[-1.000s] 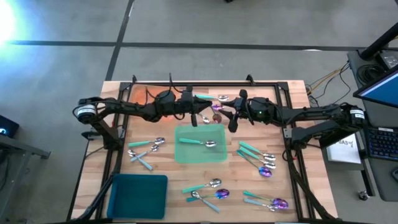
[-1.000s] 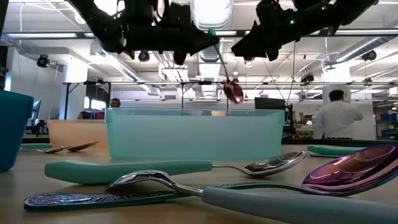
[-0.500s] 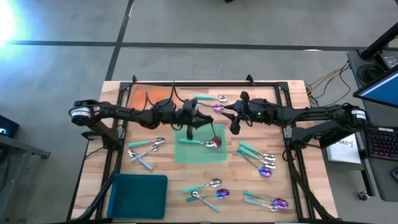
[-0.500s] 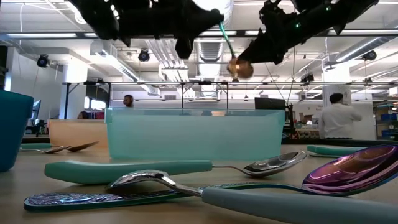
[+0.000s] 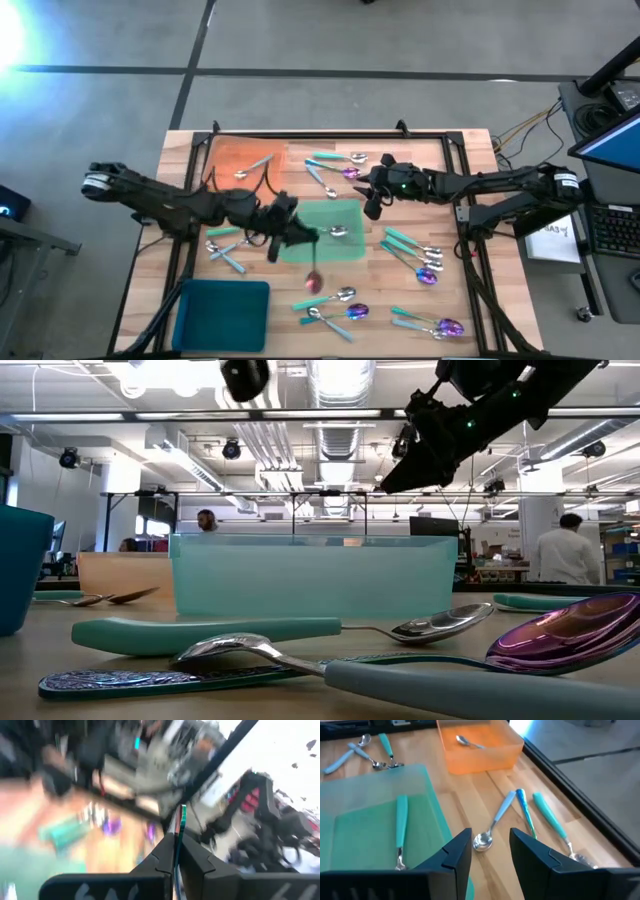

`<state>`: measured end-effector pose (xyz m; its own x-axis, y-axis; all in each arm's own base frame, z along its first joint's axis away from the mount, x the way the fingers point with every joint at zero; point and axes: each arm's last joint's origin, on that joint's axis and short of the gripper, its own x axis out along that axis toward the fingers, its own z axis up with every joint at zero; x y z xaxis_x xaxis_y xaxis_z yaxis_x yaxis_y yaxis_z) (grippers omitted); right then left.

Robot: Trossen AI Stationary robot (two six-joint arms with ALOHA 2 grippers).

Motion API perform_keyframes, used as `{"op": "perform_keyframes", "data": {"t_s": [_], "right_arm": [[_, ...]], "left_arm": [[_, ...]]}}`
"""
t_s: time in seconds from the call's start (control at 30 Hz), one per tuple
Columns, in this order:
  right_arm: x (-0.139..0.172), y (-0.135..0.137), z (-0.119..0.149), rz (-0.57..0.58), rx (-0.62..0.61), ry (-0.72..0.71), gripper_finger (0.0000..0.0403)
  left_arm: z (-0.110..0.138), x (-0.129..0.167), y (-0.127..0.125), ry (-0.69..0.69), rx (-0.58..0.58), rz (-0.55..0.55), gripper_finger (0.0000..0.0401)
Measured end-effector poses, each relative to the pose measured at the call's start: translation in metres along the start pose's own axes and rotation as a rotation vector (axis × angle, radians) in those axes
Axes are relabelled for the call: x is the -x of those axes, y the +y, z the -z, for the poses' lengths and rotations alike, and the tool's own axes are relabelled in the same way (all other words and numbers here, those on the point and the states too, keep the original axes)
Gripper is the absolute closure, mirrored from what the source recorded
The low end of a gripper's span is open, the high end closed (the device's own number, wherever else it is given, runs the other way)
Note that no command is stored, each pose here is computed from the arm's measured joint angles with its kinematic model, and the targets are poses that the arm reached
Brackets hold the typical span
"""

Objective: Sort silverware by color (type)
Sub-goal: Put the iridescent spoon into the blue bin

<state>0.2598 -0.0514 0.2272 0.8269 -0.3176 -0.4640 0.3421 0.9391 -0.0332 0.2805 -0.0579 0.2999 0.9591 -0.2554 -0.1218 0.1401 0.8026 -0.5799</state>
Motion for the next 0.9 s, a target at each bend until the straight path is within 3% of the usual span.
{"op": "perform_keyframes", "data": {"t_s": [0.13,0.27,0.37,0.57,0.73,0.9], "right_arm": [[-0.001,0.0,0.001,-0.001,-0.017,0.01,0.0282],[-0.001,0.0,0.001,-0.001,-0.027,0.011,0.028],[-0.001,0.0,0.001,-0.001,-0.027,0.011,0.0283],[-0.001,0.0,0.001,0.003,-0.012,0.011,0.0282],[-0.001,0.0,0.003,0.018,0.005,0.023,0.0285],[-0.001,-0.001,0.003,0.02,0.009,0.031,0.0286]], "left_arm": [[0.011,0.015,-0.018,0.156,0.153,-0.154,0.0401],[0.014,0.035,-0.038,0.362,0.239,-0.397,0.0401],[0.011,0.047,-0.061,0.489,0.301,-0.517,0.0401],[0.02,0.057,-0.1,0.671,0.338,-0.747,0.0401],[0.044,0.053,-0.106,0.86,0.404,-0.948,0.0401],[0.064,0.042,-0.097,0.98,0.428,-0.994,0.0401]]}}
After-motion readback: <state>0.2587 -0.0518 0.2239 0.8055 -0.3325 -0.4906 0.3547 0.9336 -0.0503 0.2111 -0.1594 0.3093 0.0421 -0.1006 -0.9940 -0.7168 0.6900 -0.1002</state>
